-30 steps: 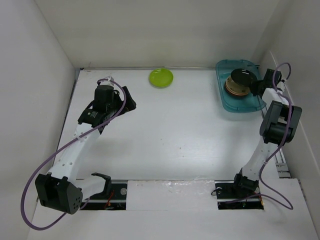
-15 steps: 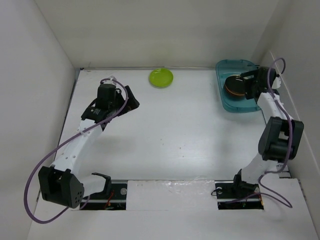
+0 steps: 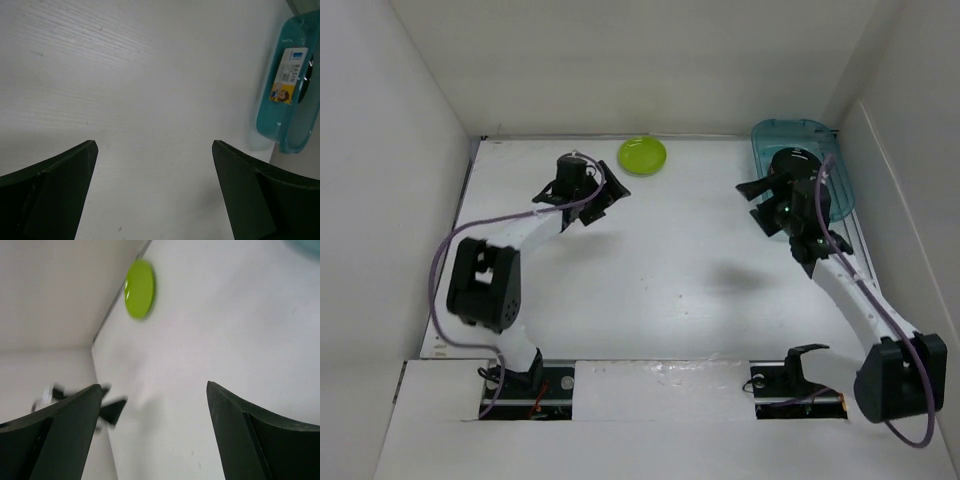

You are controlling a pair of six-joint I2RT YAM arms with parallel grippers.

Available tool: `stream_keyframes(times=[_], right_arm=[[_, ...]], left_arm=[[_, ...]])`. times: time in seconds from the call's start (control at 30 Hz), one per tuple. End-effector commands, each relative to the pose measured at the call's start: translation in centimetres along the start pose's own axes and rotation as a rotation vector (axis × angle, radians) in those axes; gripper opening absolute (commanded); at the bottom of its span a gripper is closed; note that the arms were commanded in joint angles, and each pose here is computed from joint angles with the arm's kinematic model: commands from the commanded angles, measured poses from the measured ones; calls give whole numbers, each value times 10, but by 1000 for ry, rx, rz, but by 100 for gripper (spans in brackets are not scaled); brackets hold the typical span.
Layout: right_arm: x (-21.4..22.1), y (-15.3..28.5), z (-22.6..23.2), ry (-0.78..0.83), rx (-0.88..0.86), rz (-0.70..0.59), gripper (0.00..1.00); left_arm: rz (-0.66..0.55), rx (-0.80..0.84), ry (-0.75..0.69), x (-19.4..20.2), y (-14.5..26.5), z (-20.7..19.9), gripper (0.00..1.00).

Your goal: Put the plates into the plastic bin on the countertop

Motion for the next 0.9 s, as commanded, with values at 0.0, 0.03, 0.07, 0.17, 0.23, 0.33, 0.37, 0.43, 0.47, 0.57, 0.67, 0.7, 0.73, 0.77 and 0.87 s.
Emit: stream_keyframes(times=[0.0, 0.03, 0.07, 0.17, 0.23, 0.33, 0.37, 0.43, 0.47, 0.57, 0.67, 0.7, 0.73, 0.77, 0.87], right_arm=[[23, 37, 24, 57, -205, 52, 91], [34, 45, 26, 83, -238, 82, 91], [37, 61, 29, 89, -286, 82, 91], [48, 83, 24, 137, -327, 110, 91], [48, 99, 25, 149, -373, 80, 91], [50, 106, 18, 158, -357, 89, 91], [51, 110, 20, 161, -379, 102, 91], [58, 108, 12, 163, -365, 139, 91], [59, 109, 13, 165, -376, 156, 91], [65, 107, 6, 165, -365, 177, 91], [64, 110, 8, 158, -379, 179, 91], [63, 112, 9, 158, -388, 173, 90], [64, 112, 8, 158, -380, 178, 90], [60, 113, 10, 155, -383, 166, 90], [56, 116, 14, 155, -394, 162, 90]], left_arm=[[-42, 74, 29, -21, -46, -23, 100], [-42, 48, 33, -23, -59, -20, 100], [-33, 35, 46, -23, -71, -18, 100], [-13, 14, 75, -32, -109, -6, 100], [-6, -5, 95, -34, -129, 5, 98], [-15, -4, 121, -44, -149, 6, 96], [-30, 20, 126, -53, -153, -7, 94], [-1, -44, 139, -52, -172, 3, 90], [2, -50, 141, -55, -179, 1, 89], [9, -91, 153, -70, -200, -2, 83], [4, -111, 155, -81, -209, -12, 68], [-18, -101, 151, -86, -207, -18, 63], [-25, -103, 169, -91, -207, -15, 52], [-25, -103, 169, -91, -207, -15, 47], [-21, -111, 180, -89, -210, -12, 32]])
Point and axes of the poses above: each gripper's point midway between its finger pads, its own y axis back along the fingers, its own z axis along the line the jaws close on, x = y × z, the point moved 8 cm from there along y, back along the fingers, and after that the axes turned 6 degrees about y, right-handed, at the moved point
